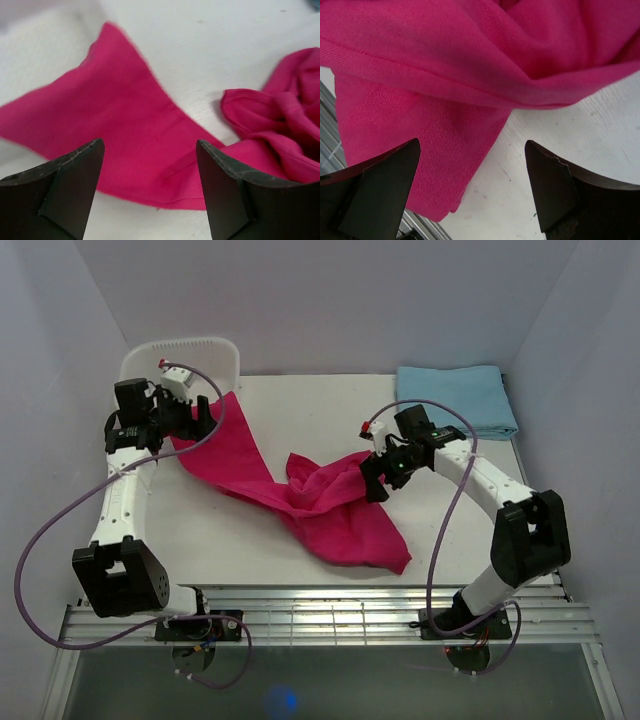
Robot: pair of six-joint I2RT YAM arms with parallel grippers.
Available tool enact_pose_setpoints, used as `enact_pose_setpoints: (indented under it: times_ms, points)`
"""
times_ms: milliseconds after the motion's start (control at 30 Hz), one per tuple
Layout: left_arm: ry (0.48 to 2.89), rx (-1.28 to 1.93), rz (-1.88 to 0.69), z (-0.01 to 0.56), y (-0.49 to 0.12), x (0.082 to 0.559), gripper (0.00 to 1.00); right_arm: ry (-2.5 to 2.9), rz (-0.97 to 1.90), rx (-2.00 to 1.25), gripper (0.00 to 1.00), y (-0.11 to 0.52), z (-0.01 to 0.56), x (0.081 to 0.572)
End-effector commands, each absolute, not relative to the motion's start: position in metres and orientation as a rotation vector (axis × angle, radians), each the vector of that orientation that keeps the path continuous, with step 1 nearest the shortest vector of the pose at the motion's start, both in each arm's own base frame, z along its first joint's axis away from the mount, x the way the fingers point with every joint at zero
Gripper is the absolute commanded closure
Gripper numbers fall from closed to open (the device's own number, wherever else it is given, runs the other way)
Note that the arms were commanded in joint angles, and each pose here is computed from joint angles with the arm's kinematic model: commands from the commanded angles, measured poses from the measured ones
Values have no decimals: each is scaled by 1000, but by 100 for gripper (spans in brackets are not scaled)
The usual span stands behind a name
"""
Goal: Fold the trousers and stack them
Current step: Move the trousers to the center of the board
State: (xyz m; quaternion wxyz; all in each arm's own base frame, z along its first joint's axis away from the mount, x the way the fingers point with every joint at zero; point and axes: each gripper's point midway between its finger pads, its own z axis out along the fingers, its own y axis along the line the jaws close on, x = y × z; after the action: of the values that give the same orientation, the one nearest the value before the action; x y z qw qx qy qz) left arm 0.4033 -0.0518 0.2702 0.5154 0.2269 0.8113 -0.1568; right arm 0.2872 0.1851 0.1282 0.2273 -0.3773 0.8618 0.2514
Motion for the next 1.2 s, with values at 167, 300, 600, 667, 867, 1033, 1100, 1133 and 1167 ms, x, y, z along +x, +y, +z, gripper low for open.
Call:
enact_pose_setpoints:
  times_ms: [167, 300, 600, 667, 867, 1033, 1100, 1133, 1167]
  points:
    - [2092, -213, -263, 206, 83, 411, 15, 2481, 544, -1065, 10, 203, 107, 297]
    - [2140, -373, -318, 167, 103, 421, 15, 2542, 506, -1130, 10, 186, 102, 274]
    - [2191, -516, -518, 107, 92, 431, 16, 2758, 512, -1196, 10, 157, 58, 220]
    - [2204, -554, -563, 94, 86, 428, 19, 2771, 591, -1213, 10, 161, 53, 209]
    - [2131, -525, -707, 102, 69, 432, 50, 2743, 725, -1258, 10, 169, 51, 196]
    - [1976, -284, -849, 182, 42, 432, 91, 2719, 746, -1279, 12, 168, 39, 190]
    - [1883, -145, -807, 233, 34, 425, 100, 2696, 745, -1269, 30, 171, 38, 195]
    - [1850, -90, -796, 250, 29, 419, 100, 2686, 774, -1265, 36, 174, 39, 195]
    - [1792, -7, -755, 279, 23, 410, 100, 2671, 787, -1263, 50, 176, 40, 196]
